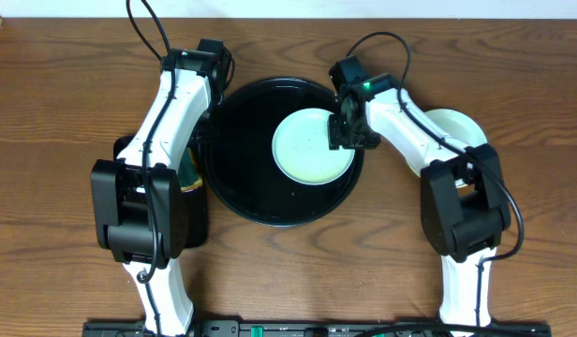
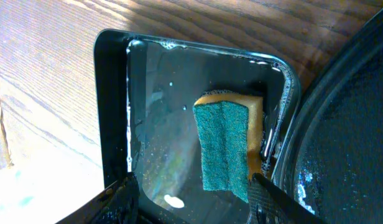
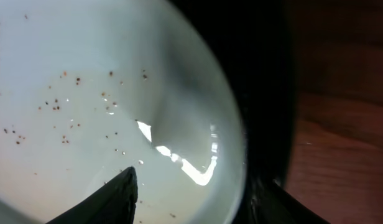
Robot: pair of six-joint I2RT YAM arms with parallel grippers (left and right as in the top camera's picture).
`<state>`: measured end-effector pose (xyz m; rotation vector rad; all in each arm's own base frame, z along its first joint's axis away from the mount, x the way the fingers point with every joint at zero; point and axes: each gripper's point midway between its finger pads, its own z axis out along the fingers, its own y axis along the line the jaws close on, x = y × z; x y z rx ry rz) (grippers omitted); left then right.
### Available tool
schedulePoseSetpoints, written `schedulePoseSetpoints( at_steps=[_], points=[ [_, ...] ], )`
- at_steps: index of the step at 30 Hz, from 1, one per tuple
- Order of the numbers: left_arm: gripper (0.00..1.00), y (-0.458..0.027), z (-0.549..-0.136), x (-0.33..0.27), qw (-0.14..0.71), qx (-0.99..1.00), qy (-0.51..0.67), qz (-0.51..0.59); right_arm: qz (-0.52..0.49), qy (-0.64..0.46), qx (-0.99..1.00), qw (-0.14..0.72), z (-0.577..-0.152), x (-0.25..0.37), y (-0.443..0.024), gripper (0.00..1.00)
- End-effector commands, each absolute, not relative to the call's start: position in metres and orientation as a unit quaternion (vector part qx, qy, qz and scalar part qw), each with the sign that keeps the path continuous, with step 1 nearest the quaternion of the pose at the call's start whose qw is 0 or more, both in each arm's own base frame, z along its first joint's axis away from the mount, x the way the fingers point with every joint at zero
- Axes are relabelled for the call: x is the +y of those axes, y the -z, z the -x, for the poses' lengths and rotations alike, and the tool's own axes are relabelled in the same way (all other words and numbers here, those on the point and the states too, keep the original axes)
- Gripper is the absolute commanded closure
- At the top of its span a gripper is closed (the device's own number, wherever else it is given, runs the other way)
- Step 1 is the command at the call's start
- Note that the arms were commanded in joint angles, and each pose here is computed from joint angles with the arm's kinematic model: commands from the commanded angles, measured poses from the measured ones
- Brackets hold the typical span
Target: Clean dirty plates on tray and stack at the side
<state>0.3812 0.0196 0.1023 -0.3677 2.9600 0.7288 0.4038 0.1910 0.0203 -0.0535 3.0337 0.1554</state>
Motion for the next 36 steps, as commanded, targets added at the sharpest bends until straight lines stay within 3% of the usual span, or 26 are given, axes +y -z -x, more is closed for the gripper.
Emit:
schedulePoseSetpoints(
  at_steps=[1,9,10,12,17,25,33,36],
  points=[
    [0.43,-0.106,-0.379,0.022,0.036,0.963,-0.238,0.124,0.02,-0.06,0.998,0.032,-0.399,0.199,-0.006,0.46],
    [0.43,-0.106,-0.377,0.022,0.033,0.963,-0.239,0.124,0.021,-0.059,0.998,0.03,-0.399,0.201,-0.003,0.47],
    [0.43,-0.106,-0.377,0.022,0.032,0.963,-0.24,0.123,0.021,-0.059,0.998,0.031,-0.399,0.201,-0.003,0.51],
    [0.43,-0.106,-0.376,0.022,0.03,0.963,-0.24,0.123,0.022,-0.06,0.997,0.034,-0.401,0.202,-0.003,0.73],
    [0.43,-0.106,-0.376,0.023,0.029,0.963,-0.24,0.123,0.031,-0.063,0.997,0.039,-0.403,0.205,-0.003,0.99],
    [0.43,-0.106,-0.375,0.023,0.028,0.962,-0.241,0.122,0.042,-0.04,0.996,0.062,-0.409,0.203,-0.006,0.98],
    [0.42,-0.106,-0.375,0.023,0.028,0.962,-0.241,0.122,0.055,-0.019,0.988,0.142,-0.431,0.196,-0.052,0.98],
    [0.48,-0.106,-0.375,0.023,0.028,0.962,-0.241,0.122,0.059,-0.053,0.985,0.152,-0.433,0.207,-0.063,0.98]
  ],
)
